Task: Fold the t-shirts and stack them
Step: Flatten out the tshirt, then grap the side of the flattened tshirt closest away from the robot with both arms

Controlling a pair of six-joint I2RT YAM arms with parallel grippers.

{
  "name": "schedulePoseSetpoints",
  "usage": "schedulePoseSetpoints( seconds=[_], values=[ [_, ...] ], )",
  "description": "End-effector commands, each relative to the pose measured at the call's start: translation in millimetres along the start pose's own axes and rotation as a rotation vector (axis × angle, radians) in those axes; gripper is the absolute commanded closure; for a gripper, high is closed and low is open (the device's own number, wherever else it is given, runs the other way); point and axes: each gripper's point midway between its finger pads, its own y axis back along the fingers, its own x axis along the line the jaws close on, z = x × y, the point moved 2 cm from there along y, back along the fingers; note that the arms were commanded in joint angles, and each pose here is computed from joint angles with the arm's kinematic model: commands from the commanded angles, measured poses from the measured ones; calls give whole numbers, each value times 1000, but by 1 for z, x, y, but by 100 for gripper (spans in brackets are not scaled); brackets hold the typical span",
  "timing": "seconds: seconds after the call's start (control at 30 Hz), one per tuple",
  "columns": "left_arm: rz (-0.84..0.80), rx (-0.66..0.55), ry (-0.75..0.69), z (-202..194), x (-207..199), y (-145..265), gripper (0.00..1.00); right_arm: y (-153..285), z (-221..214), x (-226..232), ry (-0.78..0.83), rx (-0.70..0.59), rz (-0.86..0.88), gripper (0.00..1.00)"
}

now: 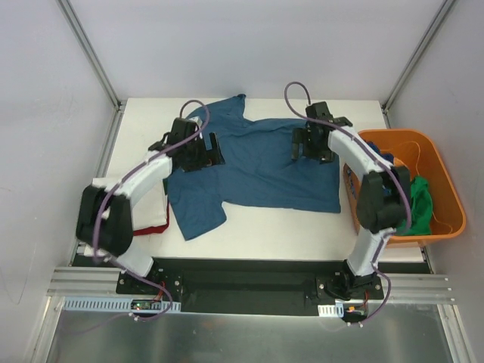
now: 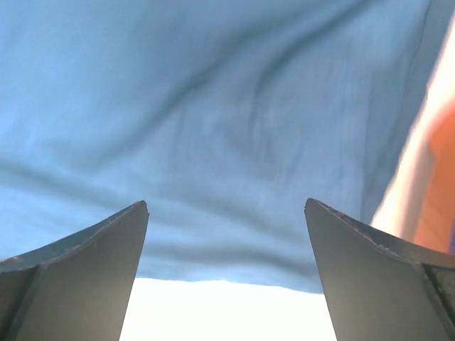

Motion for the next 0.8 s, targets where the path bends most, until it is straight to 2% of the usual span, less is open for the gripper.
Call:
schedulePoseSetpoints(
  seconds=[0.0, 0.03, 0.07, 0.13, 0.2, 0.23, 0.27, 0.33, 0.43, 0.67, 0.77],
  values=[
    [-33, -63, -25, -51, -20, 64, 1, 74, -21, 17, 14, -231, 41, 4],
    [8, -15, -16, -86, -4, 62, 1, 100, -24, 18, -25, -311, 80, 4],
    [-16, -47, 5, -95, -4, 80, 1, 88, -49, 18, -31, -294, 99, 4],
    [28, 30, 103, -143, 23, 82, 0, 108, -66, 18, -117, -365, 191, 4],
    [-9, 3, 147, -158, 28, 100, 1, 96, -94, 12, -170, -375, 216, 4],
    [34, 36, 164, -177, 44, 101, 1, 113, -98, 11, -203, -435, 268, 4],
    [29, -8, 172, -178, 48, 109, 1, 102, -113, 7, -215, -433, 274, 4],
    [80, 3, 214, -194, 65, 109, 1, 119, -117, 3, -241, -516, 326, 4],
    [121, -19, 274, -202, 78, 104, 3, 119, -134, -7, -252, -527, 315, 4],
    [306, 2, 300, -203, 101, 91, 37, 113, -157, -25, -245, -492, 235, 4],
    [374, 30, 290, -207, 110, 85, 37, 110, -161, -29, -253, -486, 214, 4]
  ],
)
